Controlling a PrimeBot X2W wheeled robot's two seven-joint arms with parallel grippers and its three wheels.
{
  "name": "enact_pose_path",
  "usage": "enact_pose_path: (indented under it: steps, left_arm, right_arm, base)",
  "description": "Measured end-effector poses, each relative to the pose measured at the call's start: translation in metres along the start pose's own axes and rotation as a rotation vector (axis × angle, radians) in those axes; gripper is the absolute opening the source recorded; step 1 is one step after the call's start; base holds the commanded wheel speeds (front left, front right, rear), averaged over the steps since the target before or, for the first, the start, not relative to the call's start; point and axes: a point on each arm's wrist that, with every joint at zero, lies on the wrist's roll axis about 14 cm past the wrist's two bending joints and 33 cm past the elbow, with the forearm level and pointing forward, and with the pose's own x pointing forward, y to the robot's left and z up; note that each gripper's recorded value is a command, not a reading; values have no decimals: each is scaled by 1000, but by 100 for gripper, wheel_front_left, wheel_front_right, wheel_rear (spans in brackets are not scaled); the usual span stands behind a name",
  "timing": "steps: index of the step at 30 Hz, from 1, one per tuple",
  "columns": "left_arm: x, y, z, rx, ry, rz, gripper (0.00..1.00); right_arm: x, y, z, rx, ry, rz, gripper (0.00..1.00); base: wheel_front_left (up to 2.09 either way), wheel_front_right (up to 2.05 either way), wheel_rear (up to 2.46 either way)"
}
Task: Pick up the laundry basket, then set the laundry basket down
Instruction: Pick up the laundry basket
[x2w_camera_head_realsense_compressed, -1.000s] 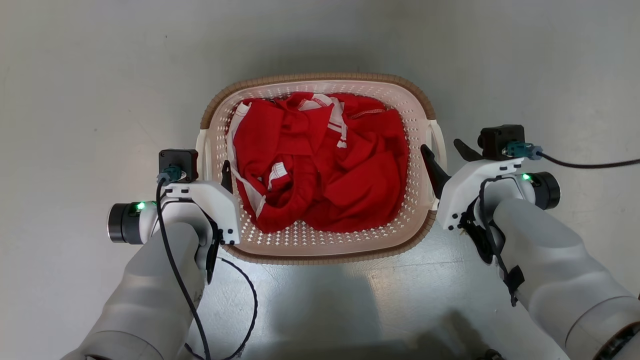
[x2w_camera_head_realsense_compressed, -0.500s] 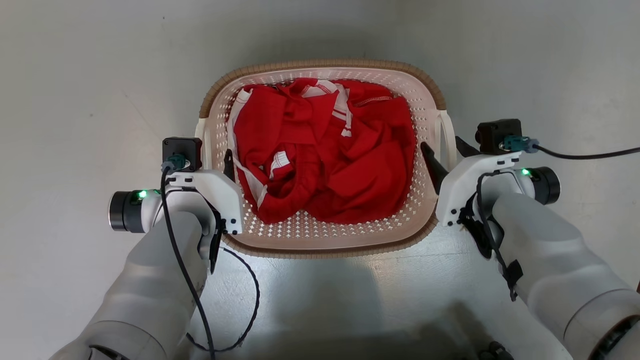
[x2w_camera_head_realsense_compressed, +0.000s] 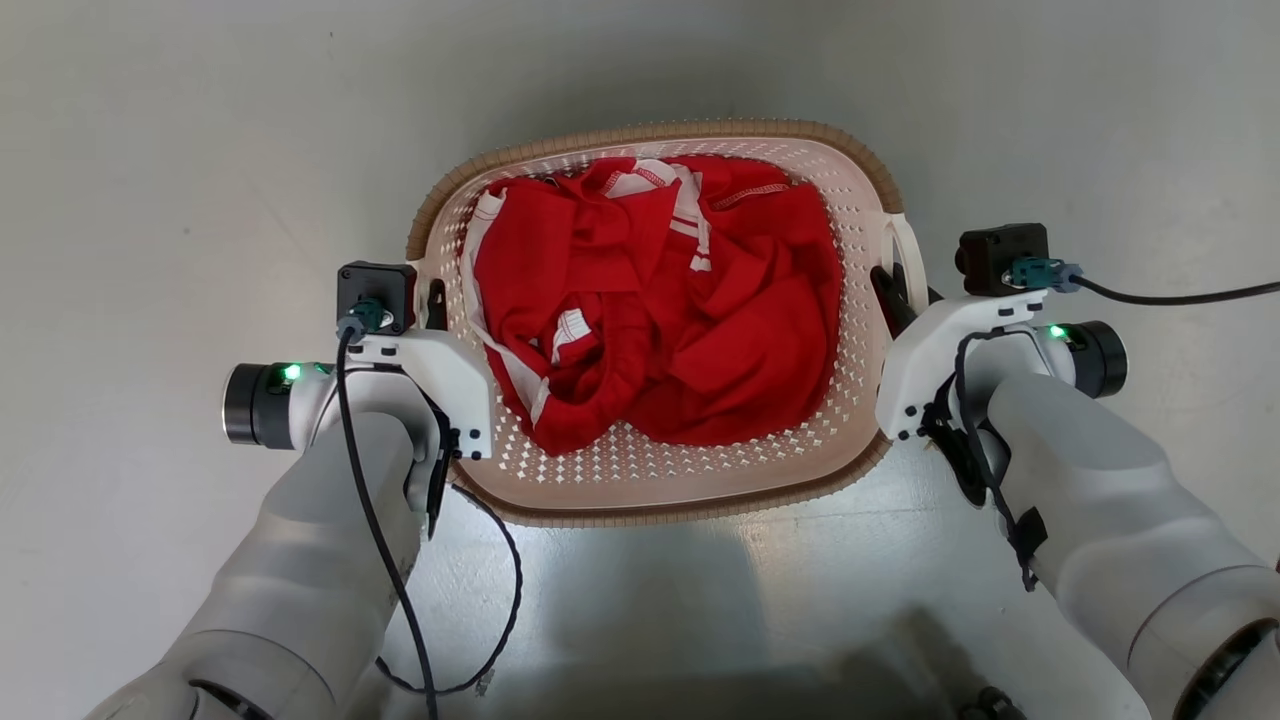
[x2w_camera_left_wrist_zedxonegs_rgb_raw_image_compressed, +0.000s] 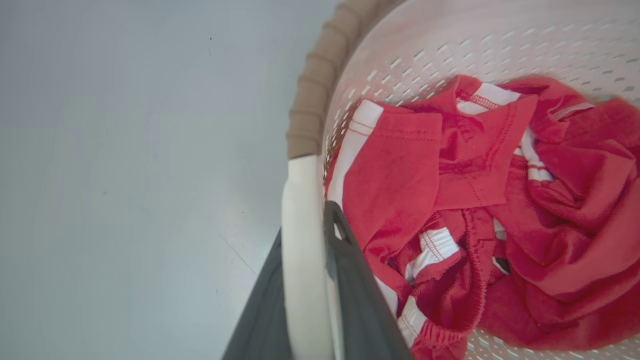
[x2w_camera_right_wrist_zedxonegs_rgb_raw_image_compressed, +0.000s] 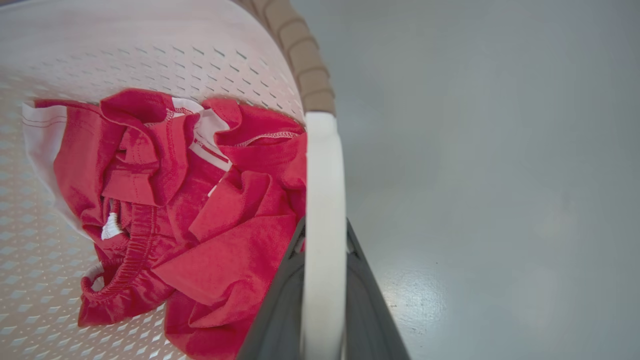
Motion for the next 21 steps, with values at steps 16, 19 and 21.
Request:
enact_pose_path:
  steps: [16, 19, 21]
  left_arm:
    - [-37, -17, 17, 114, 18, -31, 0]
    - [-48, -20, 15, 132, 34, -27, 0]
    - [-56, -23, 17, 143, 30, -32, 0]
  right_arm:
    - [-42, 15, 7, 0, 2, -10, 0]
    - [-54, 21, 5, -1, 15, -8, 0]
    - [-63, 24, 7, -10, 10, -9, 0]
  base:
    - [0, 0, 0]
    - [0, 0, 0]
    - [0, 0, 0]
